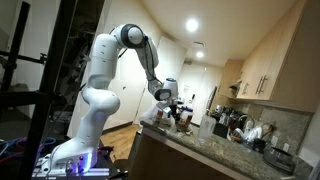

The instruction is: Pick up the silver spoon from the countertop and place it on top of the container with a blue lid

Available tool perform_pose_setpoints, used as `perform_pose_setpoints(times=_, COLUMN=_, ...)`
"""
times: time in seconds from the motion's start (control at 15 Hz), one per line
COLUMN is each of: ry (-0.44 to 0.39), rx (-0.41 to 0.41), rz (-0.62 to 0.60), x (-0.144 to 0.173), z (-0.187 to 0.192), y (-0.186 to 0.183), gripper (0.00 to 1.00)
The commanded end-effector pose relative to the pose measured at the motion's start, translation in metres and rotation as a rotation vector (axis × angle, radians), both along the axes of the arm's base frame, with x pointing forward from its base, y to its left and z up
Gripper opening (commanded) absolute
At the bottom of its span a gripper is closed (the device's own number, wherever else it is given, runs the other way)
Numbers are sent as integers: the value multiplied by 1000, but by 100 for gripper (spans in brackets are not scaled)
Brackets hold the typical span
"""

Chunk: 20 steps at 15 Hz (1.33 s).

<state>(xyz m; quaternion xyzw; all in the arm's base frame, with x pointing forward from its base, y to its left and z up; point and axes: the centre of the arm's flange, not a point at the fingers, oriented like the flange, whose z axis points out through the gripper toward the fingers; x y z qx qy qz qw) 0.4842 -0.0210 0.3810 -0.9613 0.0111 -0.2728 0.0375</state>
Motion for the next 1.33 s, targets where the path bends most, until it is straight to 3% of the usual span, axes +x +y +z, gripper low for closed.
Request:
perform_pose_setpoints(times=0.0, ry=-78, rx=-27, rz=-45, x=26, z=-27, y=1, gripper=100)
perform_pose_setpoints(times=0.27, ry=-145, rx=-41, rz=-87, x=47, z=-40, y=2, gripper=100)
perform_pose_setpoints(times=0.53, ry=-95, rx=38, rz=-158, x=65, z=-41, y=2, gripper=100)
perform_pose_setpoints(times=0.6, ry=-107, rx=-4, rz=-121, x=47, z=-39, y=11, gripper=100)
perform_pose_setpoints(times=0.87, ry=-107, rx=21, rz=-147, x=56, z=-35, y=11, gripper=100)
perform_pose_setpoints(times=1.27, ry=-45, rx=-37, rz=-172, x=86, z=-68, y=0, gripper=100)
